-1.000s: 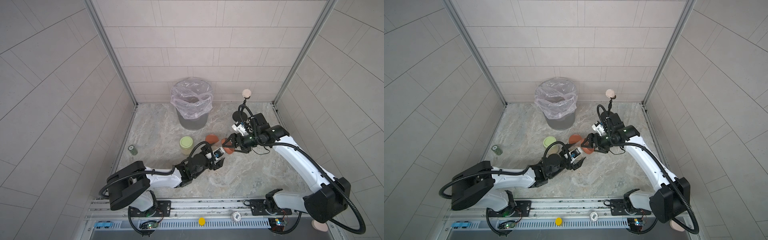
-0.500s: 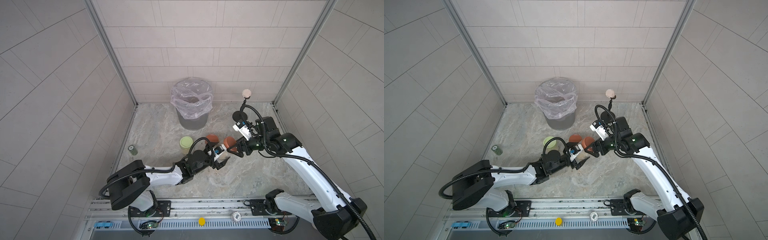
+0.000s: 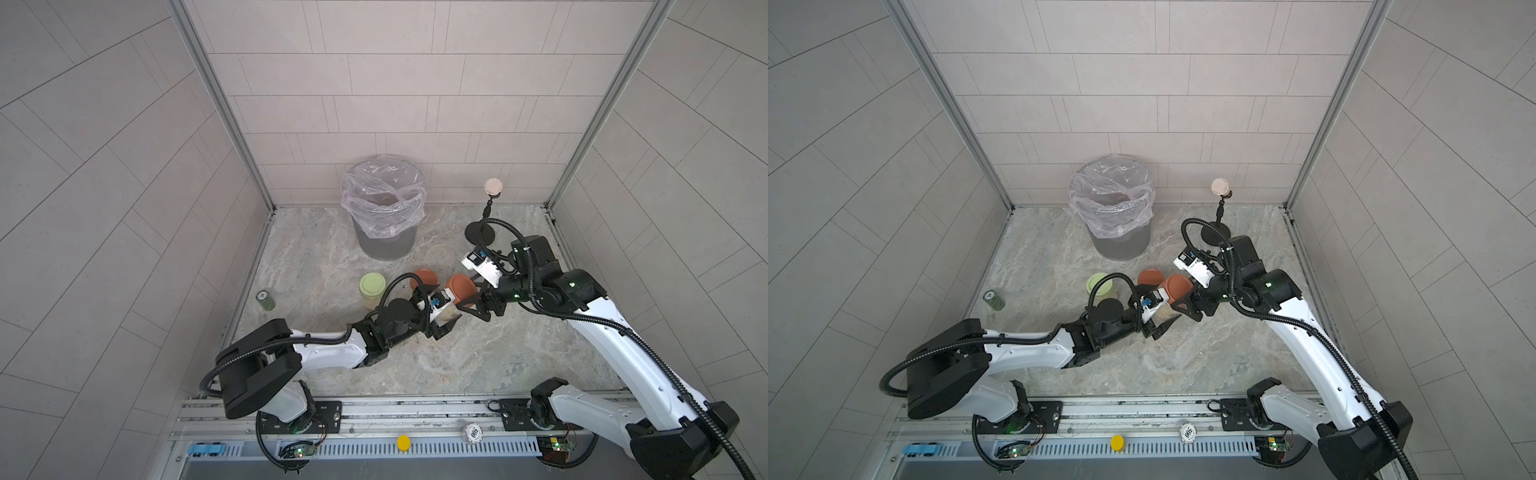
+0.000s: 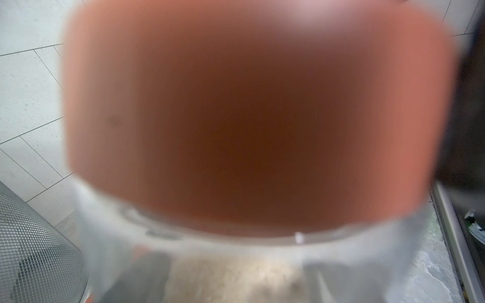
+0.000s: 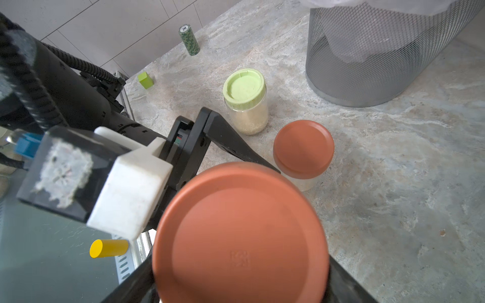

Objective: Empty moldy rice from jars
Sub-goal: Unscrew the lid from the jar.

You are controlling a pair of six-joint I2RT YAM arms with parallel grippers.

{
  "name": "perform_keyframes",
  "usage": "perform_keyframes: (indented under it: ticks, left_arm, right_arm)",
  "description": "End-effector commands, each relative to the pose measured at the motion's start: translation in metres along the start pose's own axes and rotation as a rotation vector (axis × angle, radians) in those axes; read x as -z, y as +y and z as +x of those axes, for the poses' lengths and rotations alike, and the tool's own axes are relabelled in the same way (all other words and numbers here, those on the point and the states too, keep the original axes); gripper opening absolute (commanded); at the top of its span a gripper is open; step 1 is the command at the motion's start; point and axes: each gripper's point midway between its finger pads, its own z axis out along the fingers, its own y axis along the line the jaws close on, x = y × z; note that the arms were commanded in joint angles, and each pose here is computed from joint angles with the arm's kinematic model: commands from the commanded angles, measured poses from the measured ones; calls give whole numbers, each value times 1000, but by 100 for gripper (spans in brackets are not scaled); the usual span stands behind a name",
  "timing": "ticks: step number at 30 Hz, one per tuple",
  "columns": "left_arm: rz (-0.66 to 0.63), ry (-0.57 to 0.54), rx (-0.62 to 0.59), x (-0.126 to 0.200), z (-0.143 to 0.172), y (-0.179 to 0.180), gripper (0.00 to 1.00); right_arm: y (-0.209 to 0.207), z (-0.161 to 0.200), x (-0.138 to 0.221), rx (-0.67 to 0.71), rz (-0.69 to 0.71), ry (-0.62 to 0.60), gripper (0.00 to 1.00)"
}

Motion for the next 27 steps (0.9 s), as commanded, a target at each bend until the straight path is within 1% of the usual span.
perform_keyframes:
  ticks: [1, 6, 10, 17, 21, 27]
  left_arm:
    - [-11, -193, -13, 9, -62, 6, 0]
    - [-34, -194, -21, 11, -62, 10, 0]
    - [-48, -199, -27, 14, -62, 12, 0]
    - [-61, -207, -38, 16, -63, 13, 0]
    - [-86, -197, -47, 15, -60, 18, 0]
    - [-130, -201, -64, 15, -55, 23, 0]
  right_arm:
    - [-9, -6, 3, 104, 63, -34, 84]
    - [-12, -9, 10, 78, 100, -56, 91]
    - [-12, -9, 11, 54, 109, -68, 94]
    - [-7, -11, 13, 45, 92, -103, 95]
    - [1, -14, 22, 51, 79, -133, 95]
    - [13, -18, 32, 12, 50, -184, 95]
